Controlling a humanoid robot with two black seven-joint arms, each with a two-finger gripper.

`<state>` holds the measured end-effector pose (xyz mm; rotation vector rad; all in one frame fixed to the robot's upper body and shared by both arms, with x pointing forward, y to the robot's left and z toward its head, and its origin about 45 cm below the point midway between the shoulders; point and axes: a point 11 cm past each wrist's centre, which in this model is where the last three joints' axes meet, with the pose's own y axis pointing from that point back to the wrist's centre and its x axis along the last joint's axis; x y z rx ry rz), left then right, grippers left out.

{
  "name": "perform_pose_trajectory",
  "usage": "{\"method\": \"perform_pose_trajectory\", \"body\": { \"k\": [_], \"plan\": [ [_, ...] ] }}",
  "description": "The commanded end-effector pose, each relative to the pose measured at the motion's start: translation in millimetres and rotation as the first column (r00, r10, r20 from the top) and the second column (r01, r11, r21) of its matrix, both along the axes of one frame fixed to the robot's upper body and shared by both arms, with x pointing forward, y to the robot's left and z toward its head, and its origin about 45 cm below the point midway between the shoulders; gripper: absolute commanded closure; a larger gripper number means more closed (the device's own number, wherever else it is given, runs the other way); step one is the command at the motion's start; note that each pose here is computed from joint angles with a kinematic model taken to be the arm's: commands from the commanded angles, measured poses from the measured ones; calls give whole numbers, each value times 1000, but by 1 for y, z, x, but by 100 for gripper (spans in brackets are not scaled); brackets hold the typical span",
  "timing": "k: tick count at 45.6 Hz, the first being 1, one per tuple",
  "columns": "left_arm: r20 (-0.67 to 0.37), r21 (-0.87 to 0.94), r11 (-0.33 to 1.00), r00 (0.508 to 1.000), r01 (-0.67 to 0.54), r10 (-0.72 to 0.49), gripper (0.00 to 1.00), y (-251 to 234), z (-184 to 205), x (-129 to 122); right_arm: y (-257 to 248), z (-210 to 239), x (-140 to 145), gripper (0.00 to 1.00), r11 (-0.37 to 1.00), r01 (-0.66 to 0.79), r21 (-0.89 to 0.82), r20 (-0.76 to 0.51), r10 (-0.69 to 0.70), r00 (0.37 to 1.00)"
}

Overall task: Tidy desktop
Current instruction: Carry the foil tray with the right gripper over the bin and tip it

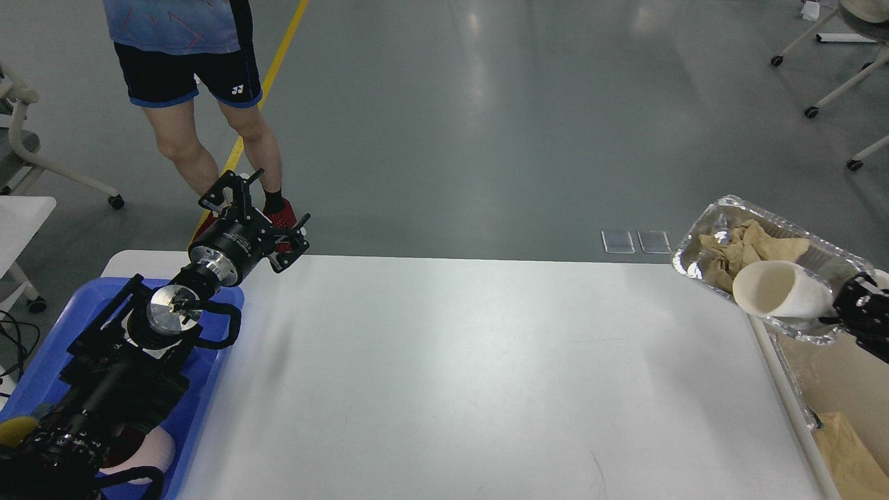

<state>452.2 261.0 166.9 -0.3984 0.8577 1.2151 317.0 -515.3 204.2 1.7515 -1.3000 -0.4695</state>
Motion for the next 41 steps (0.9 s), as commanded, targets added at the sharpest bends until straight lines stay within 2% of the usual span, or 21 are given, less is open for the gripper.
{"method": "perform_pose_trajectory", "body": {
  "k": [1, 12, 19, 28, 29, 33, 34, 36, 41],
  "plan": [
    [-4, -1, 1000, 1000, 2, -2, 3, -1, -2, -1, -37, -8, -20, 100, 994, 103, -41, -17, -104, 994],
    [-16, 1, 1000, 1000, 7, -7, 3, -1, -4, -3, -82, -23, -47, 100, 963, 247, -110, -34, -252, 967],
    [-19, 6, 1000, 1000, 10, -10, 3, -1, -6, -3, -105, -45, -64, 100, 919, 377, -116, -39, -384, 922],
    [-21, 9, 1000, 1000, 16, -16, 3, -4, -6, -4, -118, -62, -76, 100, 885, 440, -153, -45, -451, 891],
    [-21, 9, 1000, 1000, 16, -16, 3, -4, -6, -4, -120, -63, -77, 92, 879, 450, -157, -42, -461, 886],
    [-21, 10, 1000, 1000, 16, -16, 3, -4, -6, -4, -130, -66, -82, 33, 849, 500, -172, -20, -510, 860],
    [-21, 9, 1000, 1000, 16, -16, 3, -4, -6, -4, -131, -67, -83, 22, 841, 512, -175, -16, -522, 853],
    [-21, 10, 1000, 1000, 15, -15, 3, -3, -6, -3, -130, -73, -84, 10, 830, 530, -175, -11, -540, 842],
    [-21, 11, 1000, 1000, 15, -15, 3, -2, -6, -4, -131, -80, -88, 0, 813, 555, -177, -9, -565, 825]
  ]
}}
